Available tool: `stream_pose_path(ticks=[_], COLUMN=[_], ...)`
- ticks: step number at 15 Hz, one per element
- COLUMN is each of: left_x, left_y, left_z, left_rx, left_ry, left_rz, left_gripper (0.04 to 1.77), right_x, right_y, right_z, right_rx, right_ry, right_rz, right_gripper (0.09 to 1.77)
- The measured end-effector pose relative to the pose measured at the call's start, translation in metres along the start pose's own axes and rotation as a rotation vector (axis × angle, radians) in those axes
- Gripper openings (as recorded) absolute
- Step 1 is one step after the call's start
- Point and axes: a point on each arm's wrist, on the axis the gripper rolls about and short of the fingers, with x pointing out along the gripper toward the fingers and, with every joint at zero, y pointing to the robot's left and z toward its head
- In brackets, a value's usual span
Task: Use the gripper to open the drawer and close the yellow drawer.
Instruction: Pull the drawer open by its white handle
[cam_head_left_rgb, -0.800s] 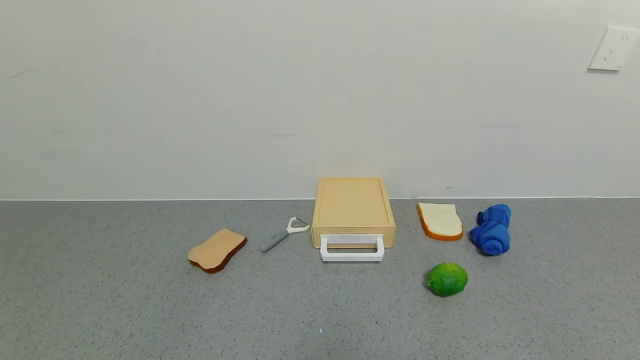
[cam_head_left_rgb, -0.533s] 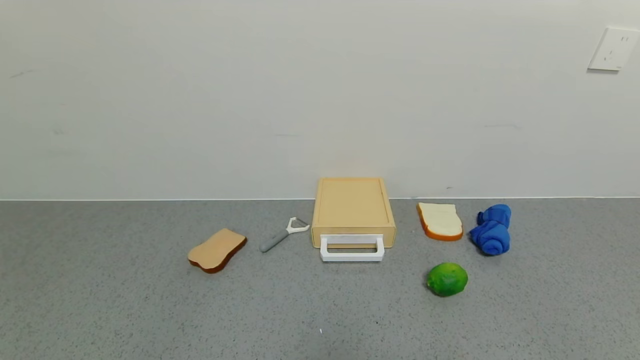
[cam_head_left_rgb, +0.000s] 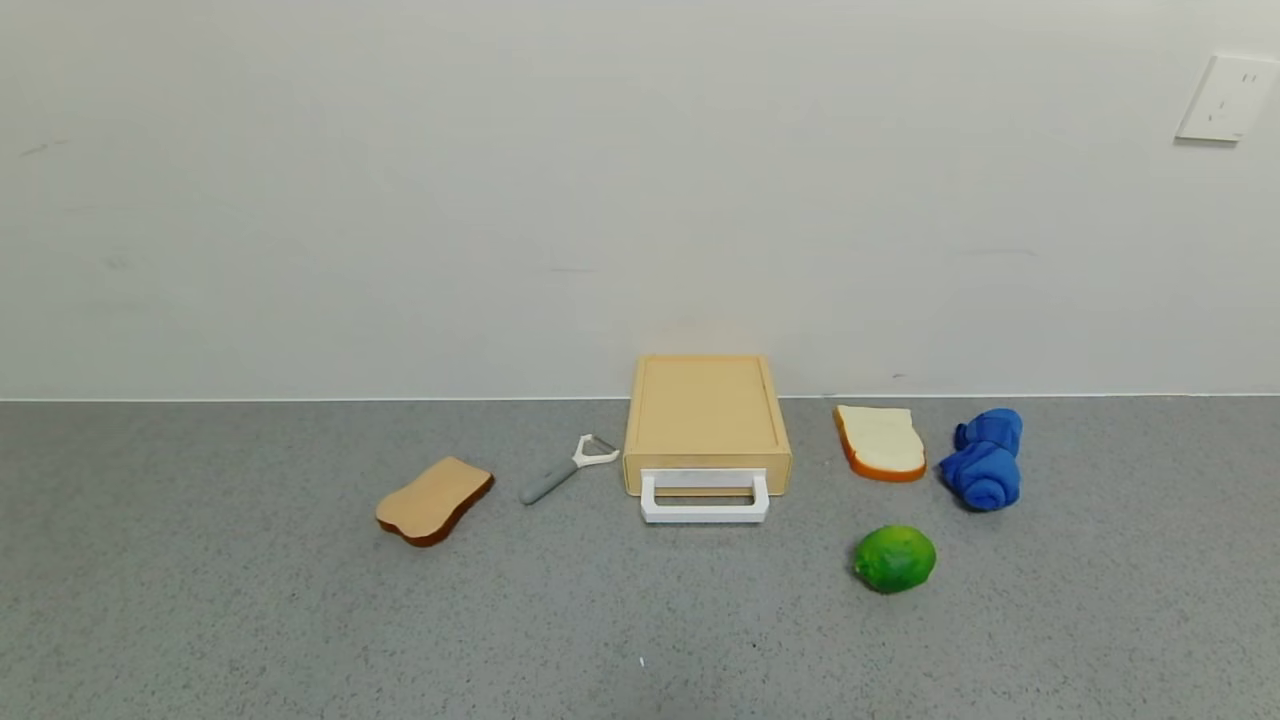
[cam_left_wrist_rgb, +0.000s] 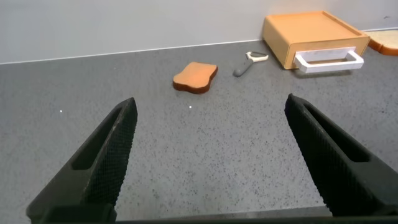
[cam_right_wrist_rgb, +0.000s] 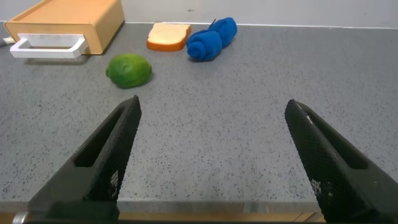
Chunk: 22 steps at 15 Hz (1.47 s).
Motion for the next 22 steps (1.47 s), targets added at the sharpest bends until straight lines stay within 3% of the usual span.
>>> stream_pose_path(ticks=[3,6,9,11,14,18,22], left_x=[0.01,0.041,0.092,0.132,0.193,0.268,0.324], left_y=[0.002,0.005,0.007,0.007,0.002,-0.013,-0.055], left_z=[0.041,0.089,0.126,0.142,0.151,0.16,0.145], left_rx=[0.006,0.02,0.069,0.12,0.198,0.245,0.294], left_ry=[0.039,0.108,0.248,0.368,0.548,0.695,0.788], left_rz=[0.011,0.022,0.008,-0.039,-0.128,-0.228,-0.354], left_gripper=[1.72,1.72,1.72,1.72,1.72,1.72,1.72], right_x=[0.0,0.0,0.0,0.0,0.0,0.0,0.0], right_y=[0.0,0.0,0.0,0.0,0.0,0.0,0.0], right_z=[0.0,0.0,0.0,0.0,0.0,0.0,0.0], right_rx=[0.0,0.0,0.0,0.0,0.0,0.0,0.0], right_ry=[0.0,0.0,0.0,0.0,0.0,0.0,0.0], right_rz=[0.0,0.0,0.0,0.0,0.0,0.0,0.0], right_gripper=[1.7,1.7,1.7,1.7,1.7,1.7,1.7])
